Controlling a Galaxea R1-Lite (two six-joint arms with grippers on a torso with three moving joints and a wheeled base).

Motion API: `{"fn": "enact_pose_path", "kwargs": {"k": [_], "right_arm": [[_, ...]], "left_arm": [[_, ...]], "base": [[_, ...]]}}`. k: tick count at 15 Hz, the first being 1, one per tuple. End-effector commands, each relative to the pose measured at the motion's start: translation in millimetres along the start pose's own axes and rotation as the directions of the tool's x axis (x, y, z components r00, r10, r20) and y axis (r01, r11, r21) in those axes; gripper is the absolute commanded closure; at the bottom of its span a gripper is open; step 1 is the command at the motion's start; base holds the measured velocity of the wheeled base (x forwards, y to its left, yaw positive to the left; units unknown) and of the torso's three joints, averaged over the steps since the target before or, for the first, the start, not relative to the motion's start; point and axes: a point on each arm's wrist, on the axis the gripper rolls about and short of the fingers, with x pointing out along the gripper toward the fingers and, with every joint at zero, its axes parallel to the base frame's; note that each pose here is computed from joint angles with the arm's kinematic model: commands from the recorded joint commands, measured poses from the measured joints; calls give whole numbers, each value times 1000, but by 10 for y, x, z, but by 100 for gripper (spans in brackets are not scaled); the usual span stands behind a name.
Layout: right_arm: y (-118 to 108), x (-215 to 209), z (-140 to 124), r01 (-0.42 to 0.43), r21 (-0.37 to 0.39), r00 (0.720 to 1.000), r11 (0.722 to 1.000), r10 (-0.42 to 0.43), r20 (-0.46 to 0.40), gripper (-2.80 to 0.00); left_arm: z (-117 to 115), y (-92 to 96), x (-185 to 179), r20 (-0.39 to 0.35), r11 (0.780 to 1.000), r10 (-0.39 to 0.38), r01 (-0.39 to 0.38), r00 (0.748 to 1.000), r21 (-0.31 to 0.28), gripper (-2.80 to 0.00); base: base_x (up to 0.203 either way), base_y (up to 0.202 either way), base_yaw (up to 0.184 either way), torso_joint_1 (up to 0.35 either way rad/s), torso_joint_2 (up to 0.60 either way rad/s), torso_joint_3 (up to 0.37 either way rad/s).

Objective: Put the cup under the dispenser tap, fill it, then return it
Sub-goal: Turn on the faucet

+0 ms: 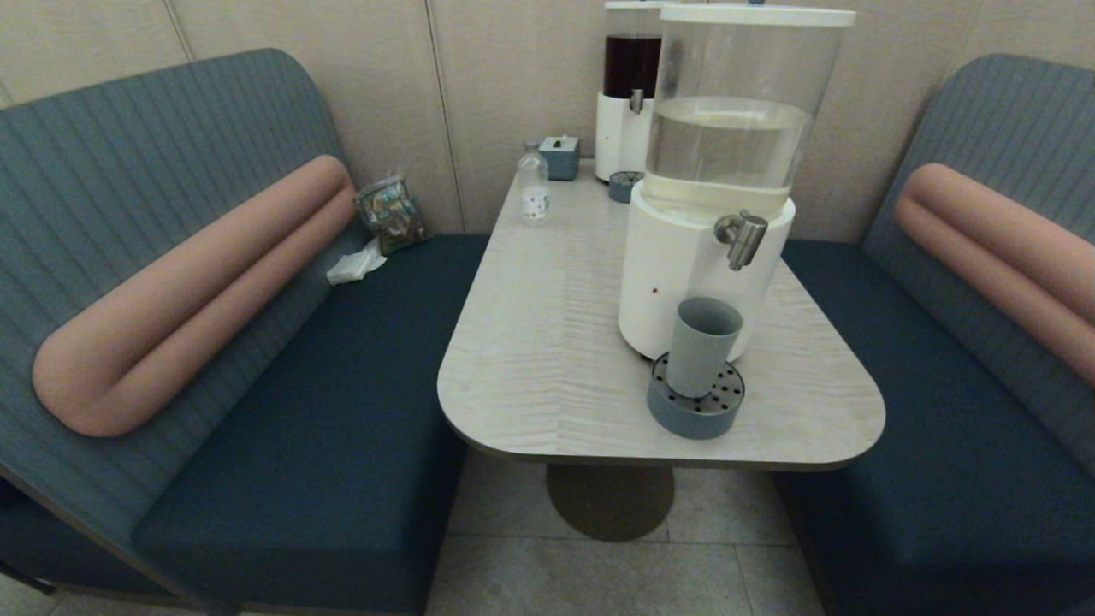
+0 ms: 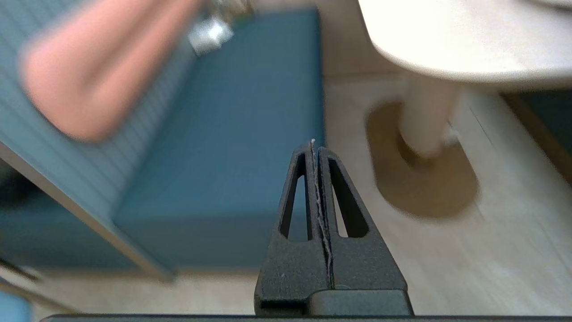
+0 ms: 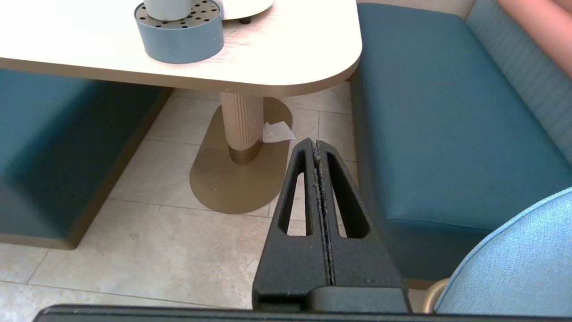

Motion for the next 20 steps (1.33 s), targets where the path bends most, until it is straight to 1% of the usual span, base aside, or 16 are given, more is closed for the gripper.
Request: {"fn": "enact_pose_path", "kwargs": {"k": [1, 2, 4, 18, 20], "right_arm": [[0, 1, 0, -1, 1, 1000, 1000, 1, -1, 0], [0, 1, 0, -1, -1, 1000, 1000, 1, -1, 0], [0, 1, 0, -1, -1, 1000, 1000, 1, -1, 0], [-1, -1, -3, 2, -6, 1000, 1000, -2, -3, 0], [0, -12, 13, 1, -11, 1000, 1000, -1, -17, 0]], "left_arm": [[-12, -2, -2, -11, 1000, -6, 6, 1000, -14, 0], [-3, -1, -1, 0, 1000, -6, 6, 1000, -30, 0], [-4, -1, -1, -1, 999, 1, -1, 1000, -38, 0], [-3, 0, 0, -3, 999, -1, 1, 1000, -40, 0], [-4, -1, -1, -1, 999, 1, -1, 1000, -40, 0]], "base": [[0, 0, 0, 0, 0, 0], [0, 0, 0, 0, 0, 0], [0, 0, 0, 0, 0, 0], [0, 0, 0, 0, 0, 0], [0, 0, 0, 0, 0, 0]]}}
